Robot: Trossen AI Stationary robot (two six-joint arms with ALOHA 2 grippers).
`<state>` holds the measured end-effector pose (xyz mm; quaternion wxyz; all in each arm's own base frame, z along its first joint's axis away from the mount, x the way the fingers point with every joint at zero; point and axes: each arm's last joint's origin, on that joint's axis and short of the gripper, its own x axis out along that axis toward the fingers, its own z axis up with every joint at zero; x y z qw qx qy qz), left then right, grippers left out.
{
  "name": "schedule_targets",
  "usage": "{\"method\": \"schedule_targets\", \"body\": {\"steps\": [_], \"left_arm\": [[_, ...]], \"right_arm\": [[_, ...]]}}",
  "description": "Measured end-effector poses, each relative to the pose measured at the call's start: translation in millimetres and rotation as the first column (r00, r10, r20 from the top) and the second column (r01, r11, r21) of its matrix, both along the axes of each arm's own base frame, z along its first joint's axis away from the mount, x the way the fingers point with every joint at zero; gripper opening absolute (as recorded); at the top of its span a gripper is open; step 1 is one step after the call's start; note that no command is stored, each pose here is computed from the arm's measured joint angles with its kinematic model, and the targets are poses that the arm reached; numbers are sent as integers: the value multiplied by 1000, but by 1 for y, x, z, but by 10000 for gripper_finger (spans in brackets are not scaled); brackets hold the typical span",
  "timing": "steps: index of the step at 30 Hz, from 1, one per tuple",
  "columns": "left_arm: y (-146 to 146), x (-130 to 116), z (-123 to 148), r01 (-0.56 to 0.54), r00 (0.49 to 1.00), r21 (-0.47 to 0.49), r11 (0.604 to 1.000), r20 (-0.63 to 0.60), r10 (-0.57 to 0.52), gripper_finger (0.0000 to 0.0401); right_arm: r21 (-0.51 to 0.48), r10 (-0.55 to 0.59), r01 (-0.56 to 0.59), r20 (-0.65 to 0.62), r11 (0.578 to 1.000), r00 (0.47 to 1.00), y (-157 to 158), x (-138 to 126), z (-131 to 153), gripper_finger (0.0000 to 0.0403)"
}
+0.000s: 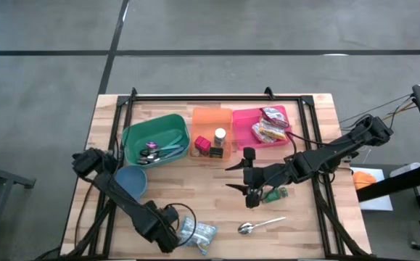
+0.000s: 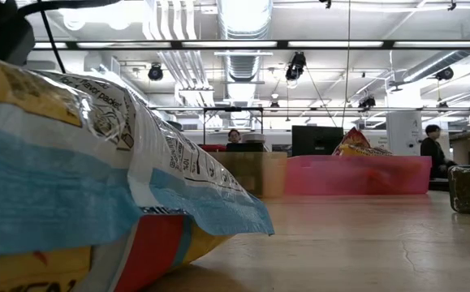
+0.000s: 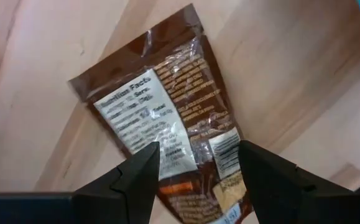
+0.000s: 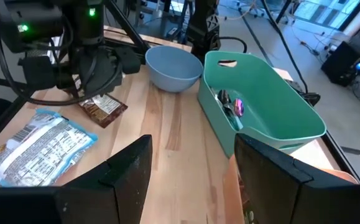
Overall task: Pick & Place Food Item
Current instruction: Put the orange seasoning pack into the orange bin
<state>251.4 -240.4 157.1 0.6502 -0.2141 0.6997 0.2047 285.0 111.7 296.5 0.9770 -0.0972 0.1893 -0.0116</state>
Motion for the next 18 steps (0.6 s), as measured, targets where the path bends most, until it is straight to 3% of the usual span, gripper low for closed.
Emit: {"method": "schedule_targets", "body": {"steps": [10, 13, 18], "left_arm": [[-2, 1, -11, 57, 998, 4, 998, -30, -57, 208], [-2, 1, -11, 57, 998, -1, 998, -34, -57, 174], [-2, 1, -11, 88, 995, -13, 996, -38, -88, 84]], "right_arm": [[-6, 4, -4, -1, 1000, 1000, 0, 0, 0, 225], [-6, 3, -3, -1, 1000, 1000, 0, 0, 0, 225], [-3, 2, -2, -1, 1000, 1000, 0, 0, 0, 225]]}}
